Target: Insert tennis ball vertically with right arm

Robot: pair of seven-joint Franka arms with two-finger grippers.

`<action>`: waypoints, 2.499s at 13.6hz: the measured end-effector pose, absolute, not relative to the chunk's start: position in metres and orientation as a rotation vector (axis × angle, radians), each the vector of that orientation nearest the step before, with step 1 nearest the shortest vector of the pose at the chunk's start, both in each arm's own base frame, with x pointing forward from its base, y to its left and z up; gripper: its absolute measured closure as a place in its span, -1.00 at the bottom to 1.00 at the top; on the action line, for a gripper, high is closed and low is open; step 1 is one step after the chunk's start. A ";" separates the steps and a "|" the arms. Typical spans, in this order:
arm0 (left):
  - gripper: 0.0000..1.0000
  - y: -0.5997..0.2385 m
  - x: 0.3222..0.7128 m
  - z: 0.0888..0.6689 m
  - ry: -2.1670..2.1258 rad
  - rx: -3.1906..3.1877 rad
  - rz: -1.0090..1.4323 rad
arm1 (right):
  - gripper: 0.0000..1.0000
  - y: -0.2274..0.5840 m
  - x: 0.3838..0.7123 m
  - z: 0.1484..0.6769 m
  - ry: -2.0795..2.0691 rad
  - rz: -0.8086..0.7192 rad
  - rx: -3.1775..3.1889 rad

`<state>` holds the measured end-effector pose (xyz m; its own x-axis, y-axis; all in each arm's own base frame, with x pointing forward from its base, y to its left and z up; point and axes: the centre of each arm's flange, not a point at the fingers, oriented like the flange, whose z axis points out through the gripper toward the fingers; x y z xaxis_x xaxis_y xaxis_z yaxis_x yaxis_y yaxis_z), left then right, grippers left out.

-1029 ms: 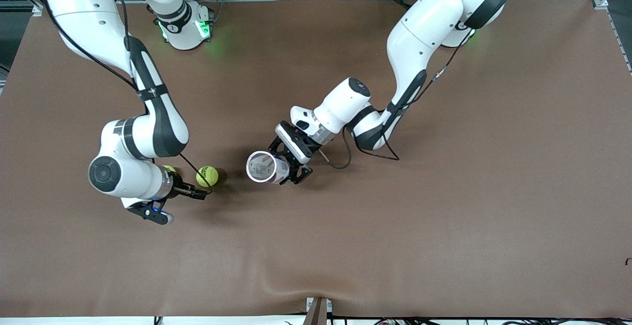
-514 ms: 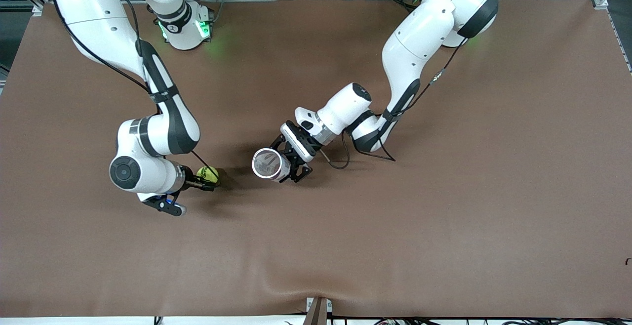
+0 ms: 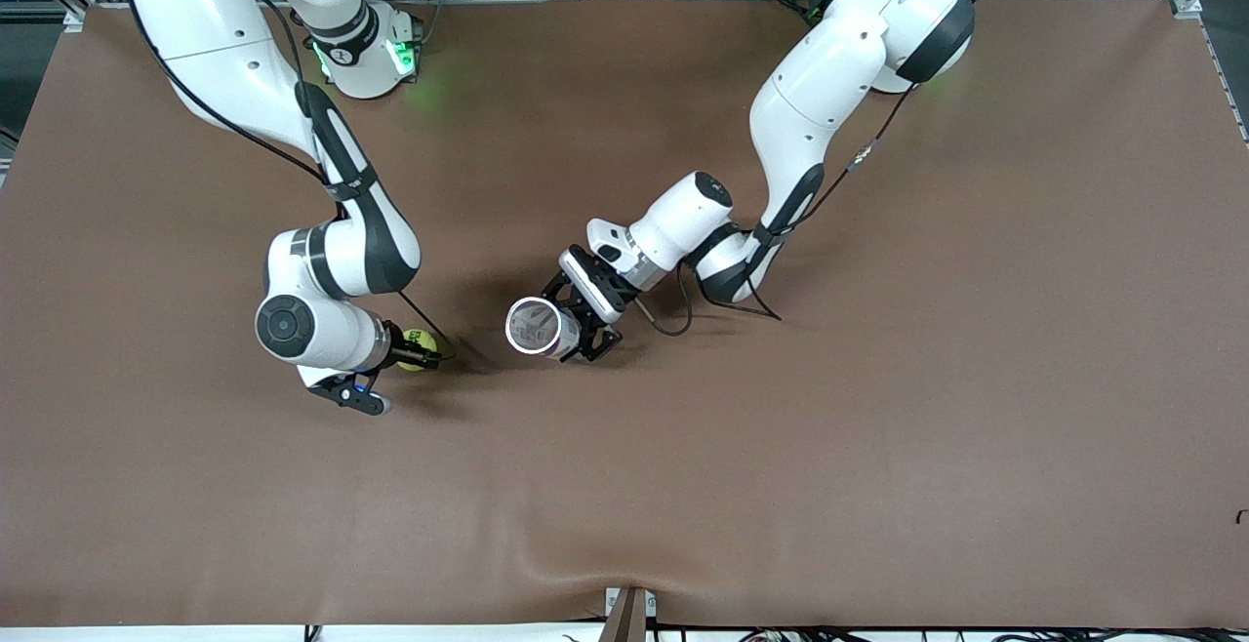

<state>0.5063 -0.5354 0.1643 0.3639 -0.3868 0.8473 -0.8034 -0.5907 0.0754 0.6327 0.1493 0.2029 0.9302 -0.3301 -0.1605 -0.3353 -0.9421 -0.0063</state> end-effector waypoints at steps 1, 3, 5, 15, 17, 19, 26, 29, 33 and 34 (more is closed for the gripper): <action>-0.50 -0.536 0.505 0.162 -1.035 2.146 1.138 | -0.37 0.144 0.637 0.209 0.539 0.233 -3.050; -0.51 -0.539 0.502 0.162 -1.044 2.143 1.137 | -0.36 0.139 0.645 0.234 0.547 0.274 -3.048; -0.52 -0.539 0.501 0.159 -1.058 2.145 1.139 | -0.36 0.134 0.654 0.281 0.550 0.361 -3.044; -0.60 -0.536 0.498 0.142 -1.098 2.164 1.135 | -0.36 0.165 0.637 0.454 0.980 0.340 -2.805; -0.68 -0.536 0.498 0.142 -1.098 2.164 1.135 | -0.36 0.186 0.635 0.474 1.081 0.352 -2.728; -0.76 -0.536 0.497 0.141 -1.099 2.163 1.134 | -0.36 0.212 0.629 0.484 1.150 0.368 -2.689; -0.72 -0.537 0.496 0.141 -1.101 2.163 1.133 | -0.36 0.288 0.614 0.487 1.287 0.341 -2.609; -0.66 -0.537 0.496 0.141 -1.102 2.163 1.133 | -0.36 0.319 0.618 0.456 1.314 0.307 -2.588; -0.66 -0.537 0.496 0.140 -1.109 2.161 1.134 | -0.36 0.323 0.622 0.435 1.320 0.277 -2.625; -0.66 -0.537 0.496 0.140 -1.109 2.160 1.135 | -0.36 0.323 0.622 0.433 1.318 0.267 -2.637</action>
<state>0.4958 -0.5366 0.1401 0.3358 -0.4437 0.8309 -0.8206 -0.5709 0.0268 0.6222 0.3225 0.4332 0.5904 -0.7706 -0.2398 -0.8032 -0.5903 -0.0804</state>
